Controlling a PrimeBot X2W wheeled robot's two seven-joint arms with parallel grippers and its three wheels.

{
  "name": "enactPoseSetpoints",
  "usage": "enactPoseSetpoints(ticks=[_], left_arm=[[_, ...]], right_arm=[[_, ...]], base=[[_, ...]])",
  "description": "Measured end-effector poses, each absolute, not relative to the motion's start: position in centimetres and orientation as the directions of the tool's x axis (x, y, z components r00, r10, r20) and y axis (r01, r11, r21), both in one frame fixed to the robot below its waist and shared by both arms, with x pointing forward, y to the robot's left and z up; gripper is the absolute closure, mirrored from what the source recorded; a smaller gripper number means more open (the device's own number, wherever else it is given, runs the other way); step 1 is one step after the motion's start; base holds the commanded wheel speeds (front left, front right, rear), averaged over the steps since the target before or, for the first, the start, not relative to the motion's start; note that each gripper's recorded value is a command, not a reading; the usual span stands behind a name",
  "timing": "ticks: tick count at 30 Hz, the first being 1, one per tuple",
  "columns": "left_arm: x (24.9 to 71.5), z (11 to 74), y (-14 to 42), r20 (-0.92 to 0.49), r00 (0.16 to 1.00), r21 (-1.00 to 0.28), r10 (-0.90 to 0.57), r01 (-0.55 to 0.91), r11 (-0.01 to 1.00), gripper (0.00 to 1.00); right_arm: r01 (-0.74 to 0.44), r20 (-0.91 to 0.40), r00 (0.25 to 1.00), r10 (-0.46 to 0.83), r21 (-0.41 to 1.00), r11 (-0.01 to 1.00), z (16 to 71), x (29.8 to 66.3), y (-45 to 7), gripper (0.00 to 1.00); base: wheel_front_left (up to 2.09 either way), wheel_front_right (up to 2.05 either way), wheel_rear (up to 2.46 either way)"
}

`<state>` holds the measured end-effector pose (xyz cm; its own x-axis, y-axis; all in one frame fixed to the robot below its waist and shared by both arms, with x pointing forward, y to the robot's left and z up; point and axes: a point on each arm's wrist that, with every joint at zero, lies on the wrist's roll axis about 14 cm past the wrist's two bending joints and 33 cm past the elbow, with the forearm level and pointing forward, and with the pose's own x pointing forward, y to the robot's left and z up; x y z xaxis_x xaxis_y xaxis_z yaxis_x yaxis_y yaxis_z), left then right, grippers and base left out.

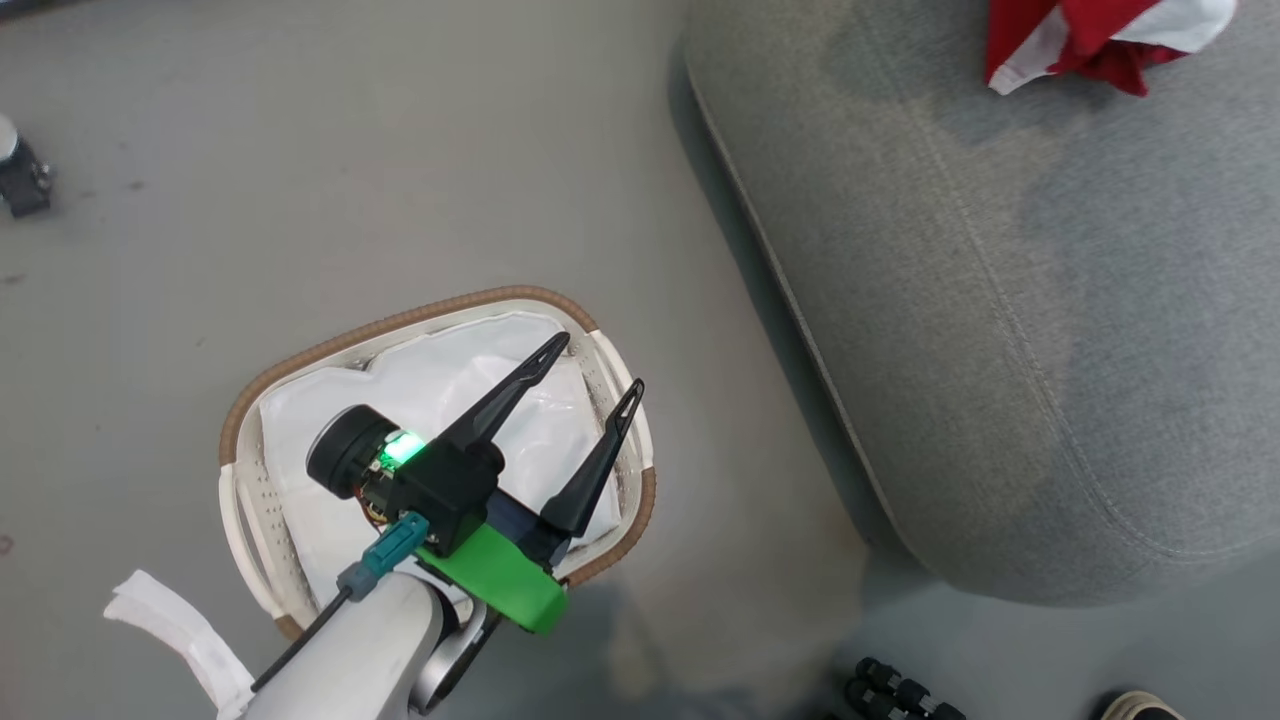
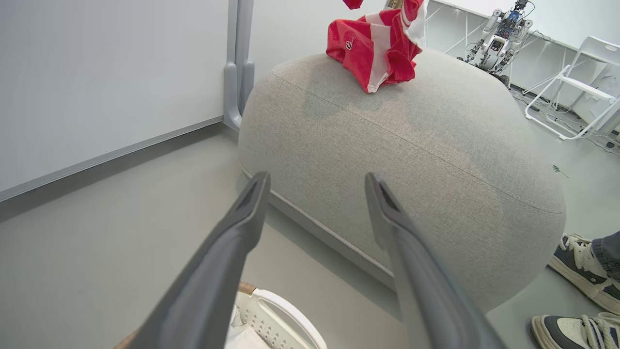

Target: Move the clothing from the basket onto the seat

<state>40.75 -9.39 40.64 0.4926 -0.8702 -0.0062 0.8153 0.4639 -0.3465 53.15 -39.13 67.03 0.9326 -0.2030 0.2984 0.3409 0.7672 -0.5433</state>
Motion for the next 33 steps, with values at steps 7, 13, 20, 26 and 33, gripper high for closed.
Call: enactPoseSetpoints(ticks=[7, 13, 20, 26, 33], left_arm=[[42.5, 37.9, -7.2, -0.055, 0.544, -0.370, -0.837, 0.768, 0.523, 0.00], [43.8, 35.5, -5.1, -0.099, 0.591, -0.393, -0.801, 0.716, 0.577, 0.00], [44.5, 34.0, -3.6, -0.131, 0.624, -0.398, -0.770, 0.679, 0.617, 0.00], [44.7, 34.6, -3.7, -0.123, 0.628, -0.390, -0.769, 0.681, 0.619, 0.00], [44.1, 36.6, -4.7, -0.096, 0.618, -0.381, -0.780, 0.701, 0.603, 0.00]], right_arm=[[0.427, 0.167, 0.901, -0.401, -0.504, 0.750, 60.1, 54.3, -44.1, 1.00], [0.441, -0.001, 0.860, -0.511, -0.502, 0.744, 51.1, 53.0, -46.0, 1.00], [0.476, -0.076, 0.818, -0.570, -0.465, 0.746, 45.4, 50.8, -46.7, 1.00], [0.496, -0.090, 0.806, -0.585, -0.436, 0.751, 44.5, 49.1, -47.1, 0.00], [0.480, -0.091, 0.820, -0.565, -0.427, 0.766, 45.6, 47.0, -46.5, 0.00]], base=[[0.00, 0.00, 0.00], [0.00, 0.00, 0.00], [0.00, 0.00, 0.00], [0.00, 0.00, 0.00], [0.00, 0.00, 0.00]])
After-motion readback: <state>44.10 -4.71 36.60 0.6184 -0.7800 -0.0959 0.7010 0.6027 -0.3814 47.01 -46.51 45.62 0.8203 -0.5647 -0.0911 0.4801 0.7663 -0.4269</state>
